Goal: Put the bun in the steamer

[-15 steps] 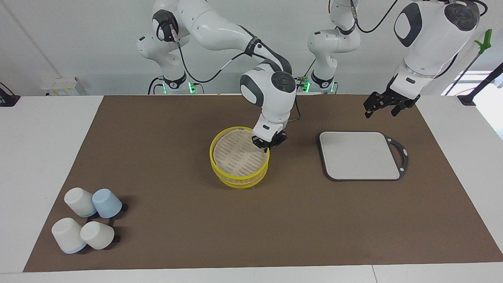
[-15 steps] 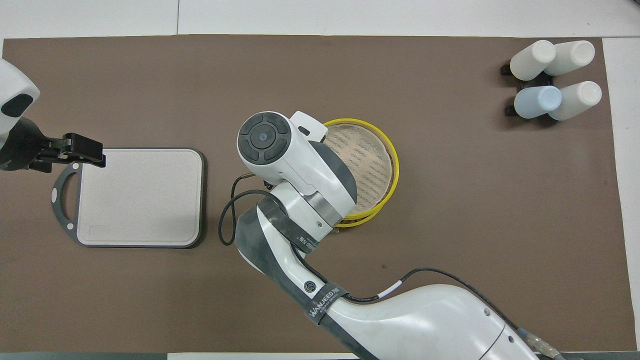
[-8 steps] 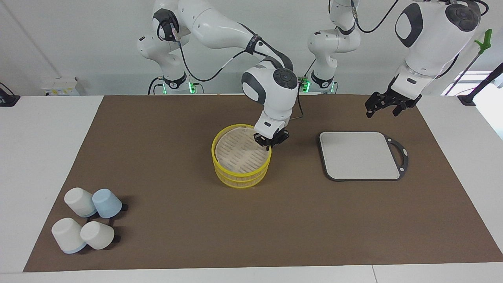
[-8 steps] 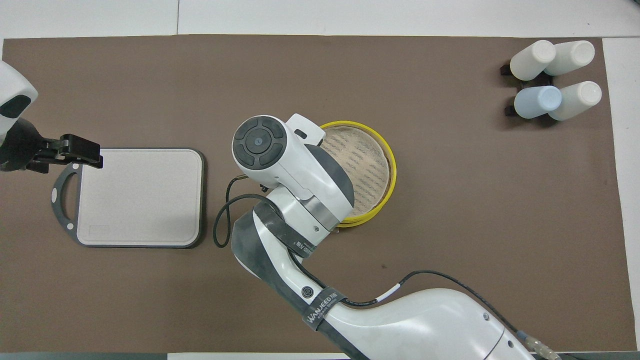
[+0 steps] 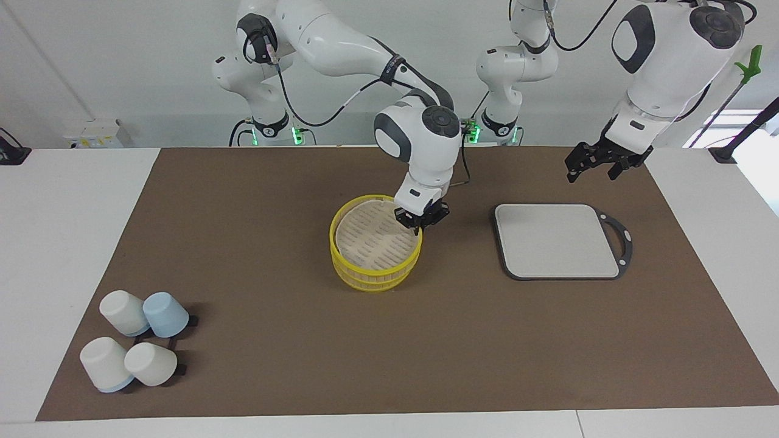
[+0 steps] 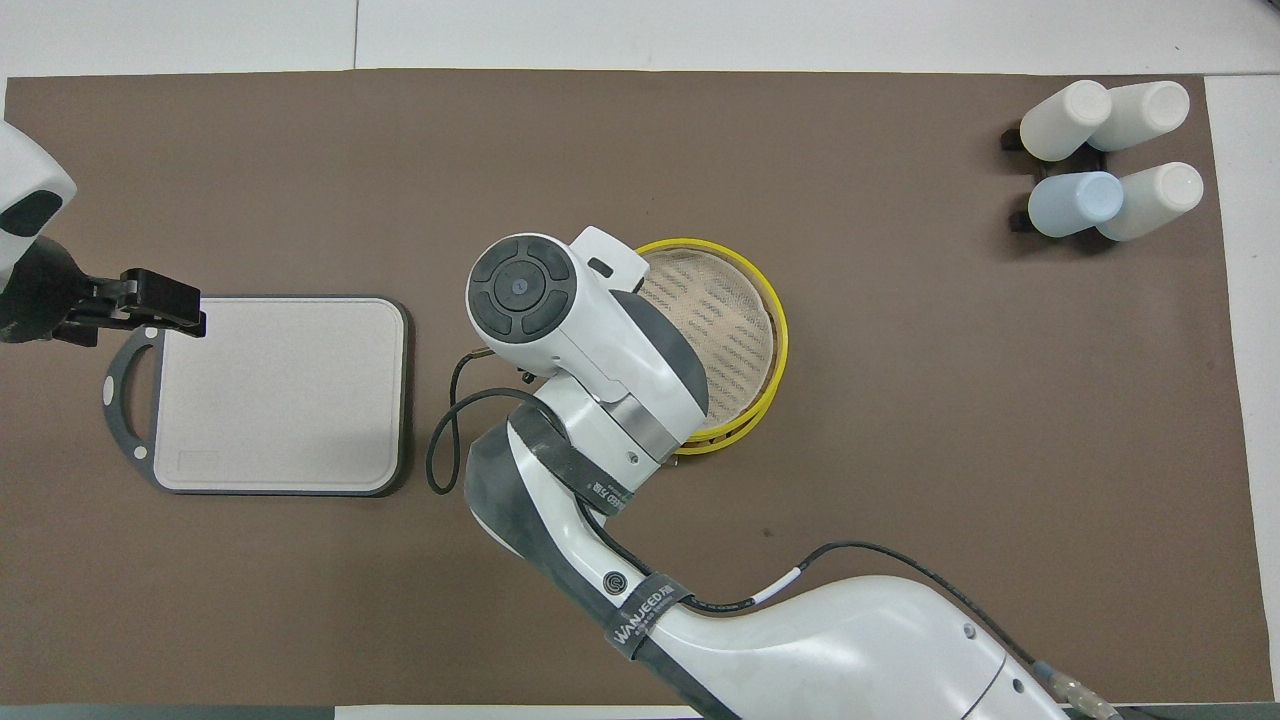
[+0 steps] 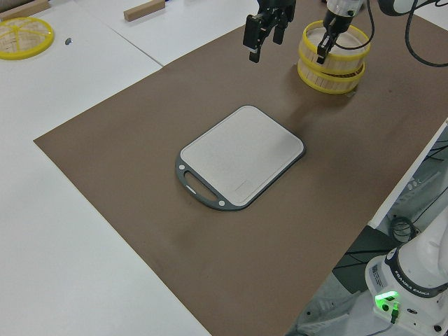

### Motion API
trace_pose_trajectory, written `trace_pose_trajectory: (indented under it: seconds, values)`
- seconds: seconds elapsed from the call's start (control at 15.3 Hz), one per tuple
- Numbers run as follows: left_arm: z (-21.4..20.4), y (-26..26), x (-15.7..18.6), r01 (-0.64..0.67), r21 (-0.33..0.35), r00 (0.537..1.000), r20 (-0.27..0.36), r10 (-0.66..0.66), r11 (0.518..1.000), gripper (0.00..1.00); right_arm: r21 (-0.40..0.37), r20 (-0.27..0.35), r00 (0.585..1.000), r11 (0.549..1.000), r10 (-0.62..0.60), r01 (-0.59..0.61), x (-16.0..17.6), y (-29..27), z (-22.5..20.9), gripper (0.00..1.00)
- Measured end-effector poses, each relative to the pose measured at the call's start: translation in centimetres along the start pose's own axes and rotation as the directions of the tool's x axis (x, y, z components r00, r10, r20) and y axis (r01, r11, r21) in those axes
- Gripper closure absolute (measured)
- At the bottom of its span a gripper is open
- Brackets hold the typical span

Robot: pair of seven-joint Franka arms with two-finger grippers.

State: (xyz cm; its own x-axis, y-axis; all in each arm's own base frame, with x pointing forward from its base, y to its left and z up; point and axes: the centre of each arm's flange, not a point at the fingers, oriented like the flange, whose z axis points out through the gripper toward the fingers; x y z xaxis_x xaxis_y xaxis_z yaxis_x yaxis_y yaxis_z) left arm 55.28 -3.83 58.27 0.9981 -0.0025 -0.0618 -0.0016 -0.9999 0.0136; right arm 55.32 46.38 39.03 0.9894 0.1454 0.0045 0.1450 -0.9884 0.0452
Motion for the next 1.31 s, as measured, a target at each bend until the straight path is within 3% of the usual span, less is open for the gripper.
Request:
trace_pose_trajectory:
  seconds: [0.46,0.85,1.31]
  values:
    - [0.0,0.0,0.0,-0.002,0.0,1.0,0.0,0.002,1.0,0.0,-0.01,0.016,1.0,1.0,-0.002,0.002,-0.5,0.1,0.7,0.92]
    - [0.0,0.1,0.0,-0.003,0.0,1.0,0.0,0.003,1.0,0.0,-0.001,0.0,1.0,1.0,-0.001,0.001,-0.8,0.4,-0.8,0.92]
    - [0.0,0.1,0.0,-0.004,0.0,1.0,0.0,0.004,1.0,0.0,0.004,-0.007,1.0,1.0,0.003,-0.003,-1.3,0.5,0.6,0.92]
